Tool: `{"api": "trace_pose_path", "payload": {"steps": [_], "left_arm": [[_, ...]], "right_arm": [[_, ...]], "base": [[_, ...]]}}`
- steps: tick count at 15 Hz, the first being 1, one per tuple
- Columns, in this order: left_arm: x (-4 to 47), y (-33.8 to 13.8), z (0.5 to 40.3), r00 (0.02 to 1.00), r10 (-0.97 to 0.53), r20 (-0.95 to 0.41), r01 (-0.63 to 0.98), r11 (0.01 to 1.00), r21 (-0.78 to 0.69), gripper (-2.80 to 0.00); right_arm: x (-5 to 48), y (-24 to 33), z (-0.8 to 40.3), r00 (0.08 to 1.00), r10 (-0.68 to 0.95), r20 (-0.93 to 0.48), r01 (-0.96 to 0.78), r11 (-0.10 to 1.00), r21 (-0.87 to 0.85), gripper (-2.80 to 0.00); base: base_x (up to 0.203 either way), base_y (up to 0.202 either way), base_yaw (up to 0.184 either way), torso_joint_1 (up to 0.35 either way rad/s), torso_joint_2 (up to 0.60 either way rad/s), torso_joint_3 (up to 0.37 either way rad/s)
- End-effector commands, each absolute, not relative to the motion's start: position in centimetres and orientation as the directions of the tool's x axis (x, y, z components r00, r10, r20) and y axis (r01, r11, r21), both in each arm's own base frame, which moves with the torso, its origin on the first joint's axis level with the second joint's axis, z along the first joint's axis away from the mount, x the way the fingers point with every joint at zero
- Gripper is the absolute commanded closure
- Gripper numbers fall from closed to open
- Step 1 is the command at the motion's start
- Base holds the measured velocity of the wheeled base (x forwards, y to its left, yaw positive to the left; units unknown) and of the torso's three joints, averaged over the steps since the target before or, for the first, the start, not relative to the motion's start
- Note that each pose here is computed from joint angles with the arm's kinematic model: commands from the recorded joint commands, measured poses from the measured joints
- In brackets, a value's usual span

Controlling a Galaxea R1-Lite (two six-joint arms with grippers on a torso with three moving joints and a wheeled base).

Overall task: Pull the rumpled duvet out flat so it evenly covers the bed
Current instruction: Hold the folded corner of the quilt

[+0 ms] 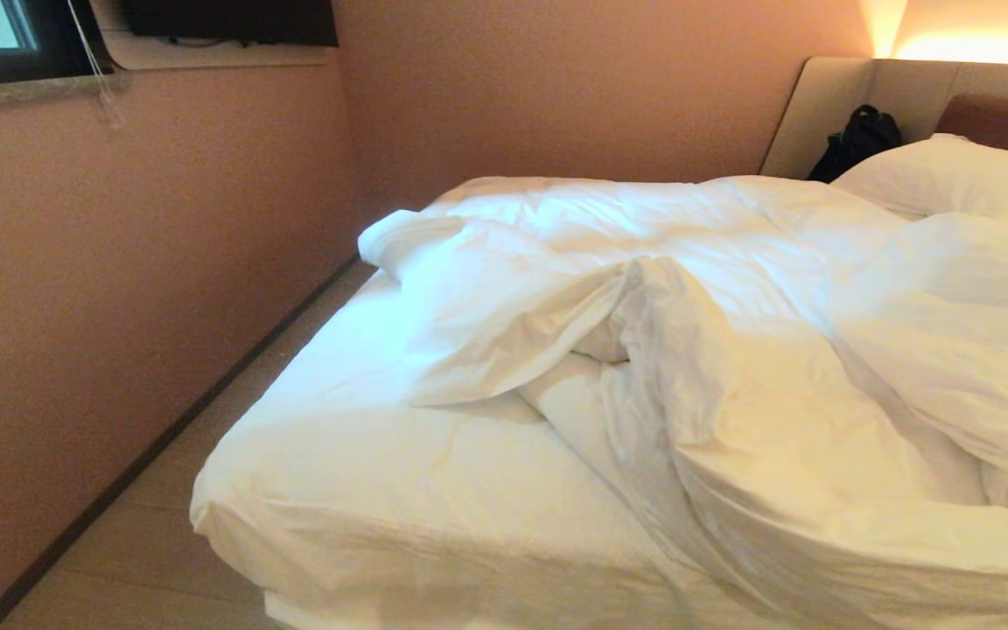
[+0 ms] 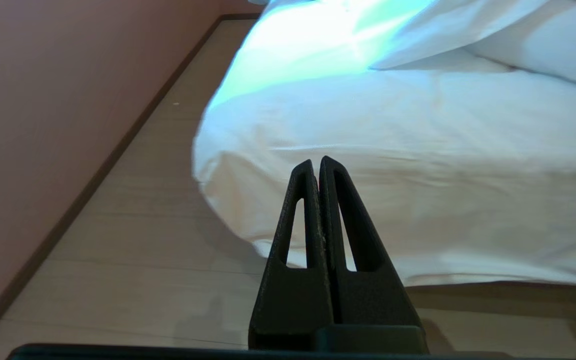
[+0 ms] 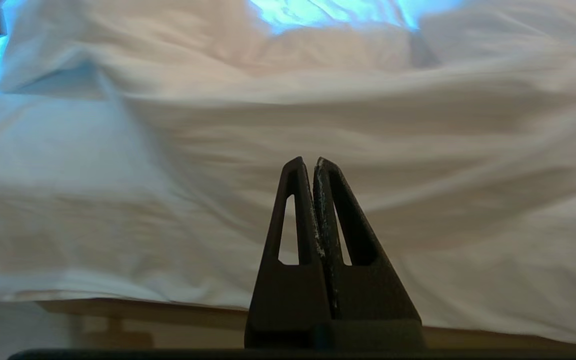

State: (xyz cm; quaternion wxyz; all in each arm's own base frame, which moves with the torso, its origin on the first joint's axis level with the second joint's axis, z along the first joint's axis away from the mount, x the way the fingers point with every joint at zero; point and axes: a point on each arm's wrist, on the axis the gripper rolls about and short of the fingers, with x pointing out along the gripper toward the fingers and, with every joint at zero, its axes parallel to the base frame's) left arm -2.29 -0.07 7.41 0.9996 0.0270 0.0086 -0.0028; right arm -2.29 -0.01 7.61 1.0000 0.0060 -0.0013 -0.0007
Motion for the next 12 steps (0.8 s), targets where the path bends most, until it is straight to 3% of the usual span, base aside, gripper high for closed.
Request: {"api": "trace_pose_path", "payload": {"steps": [1,12], "left_arm": [[-2.28,-0.07,7.41,1.0,-0.005,-0.018,0.006,0.998,0.055,0.0],[-2.29,-0.07,7.42,1.0,-0.005,-0.015,0.005,0.999,0.052,0.0]], "right_arm": [[-2.29,-0.01,7.61,1.0,-0.002,0.003,0.001,1.0,0.012,0.0],[-2.29,-0.01,7.61,1.0,0.0,0.003,0.0,1.0,0.012,0.0]], "base": [[0.0,-0.193,-0.003,0.004,0.0,0.0],[0.0,-0.196,0.0,0.003,0.0,0.003]]}}
